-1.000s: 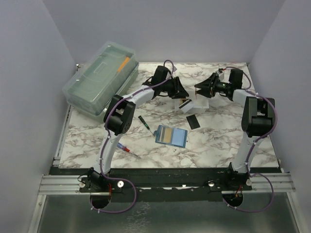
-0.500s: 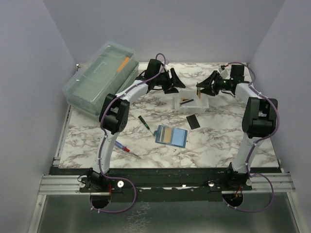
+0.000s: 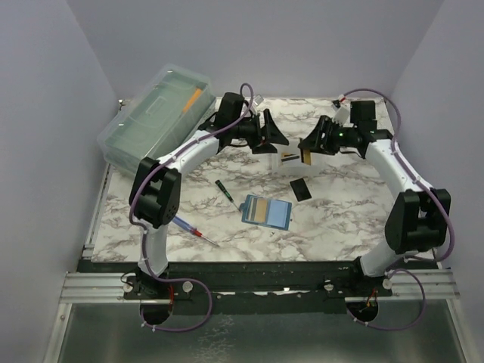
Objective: Put the credit cards into the card holder
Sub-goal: Insert the credit card into the card holder.
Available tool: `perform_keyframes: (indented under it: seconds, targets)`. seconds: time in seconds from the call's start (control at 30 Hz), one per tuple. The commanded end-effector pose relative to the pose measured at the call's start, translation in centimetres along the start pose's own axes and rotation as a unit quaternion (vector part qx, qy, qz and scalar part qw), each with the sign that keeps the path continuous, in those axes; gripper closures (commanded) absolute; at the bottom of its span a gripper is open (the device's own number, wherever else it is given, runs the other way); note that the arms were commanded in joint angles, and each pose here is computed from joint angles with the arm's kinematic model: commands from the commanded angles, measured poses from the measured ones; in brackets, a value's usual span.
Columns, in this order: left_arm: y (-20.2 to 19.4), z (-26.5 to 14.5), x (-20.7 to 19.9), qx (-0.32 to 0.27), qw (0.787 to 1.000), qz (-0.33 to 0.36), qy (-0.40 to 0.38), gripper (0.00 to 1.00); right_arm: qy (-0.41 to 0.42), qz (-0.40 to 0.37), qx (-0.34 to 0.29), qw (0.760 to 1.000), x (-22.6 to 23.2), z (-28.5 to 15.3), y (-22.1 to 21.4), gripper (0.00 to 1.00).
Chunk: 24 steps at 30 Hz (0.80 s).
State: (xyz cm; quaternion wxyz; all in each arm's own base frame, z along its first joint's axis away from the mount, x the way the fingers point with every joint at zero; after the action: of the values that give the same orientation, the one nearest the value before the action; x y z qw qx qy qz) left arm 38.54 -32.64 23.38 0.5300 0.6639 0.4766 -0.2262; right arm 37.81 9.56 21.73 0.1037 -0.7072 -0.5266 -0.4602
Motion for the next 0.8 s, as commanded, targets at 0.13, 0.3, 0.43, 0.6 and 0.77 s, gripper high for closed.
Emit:
perform_keyframes:
  seconds: [0.13, 0.3, 0.43, 0.6, 0.77]
  targets:
    - [-2.7, -3.6, -3.7, -0.021, 0.998, -0.029, -0.052, 0.33, -0.021, -0.117, 0.026, 0.993, 0.6, -0.5, -8.3, 1.0]
    - [-4.5, -3.6, -2.9, -0.021, 0.996, -0.063, -0.051, 0.33, -0.028, -0.148, 0.042, 0.988, 1.1, 0.8, -13.0, 1.0]
    - [-5.9, -4.2, -2.2, -0.027, 0.997, -0.072, -0.031, 0.32, -0.018, -0.149, 0.042, 0.988, 1.7, 1.1, -15.3, 1.0]
    - [-7.6, -4.0, -1.4, -0.01, 0.997, -0.075, -0.022, 0.37, -0.015, -0.162, 0.037, 0.986, 2.5, 1.7, -17.3, 1.0]
    - [-9.5, -4.1, -1.0, -0.004, 0.998, -0.06, 0.001, 0.42, -0.019, -0.16, 0.007, 0.987, 2.9, 1.4, -17.6, 1.0]
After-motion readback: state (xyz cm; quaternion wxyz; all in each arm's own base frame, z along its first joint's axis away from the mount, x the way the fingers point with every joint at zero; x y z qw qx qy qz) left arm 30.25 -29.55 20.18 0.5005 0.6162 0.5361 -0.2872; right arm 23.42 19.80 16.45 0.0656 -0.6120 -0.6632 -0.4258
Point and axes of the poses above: each gripper's point midway between its finger pads, its own z axis out along the fingers, its own x axis along the line the jaws close on, y = z × x, the point moved 6 cm from there along -z, back along the fingers, and after that the axes turned 13 degrees about z, right-handed, at the moved point
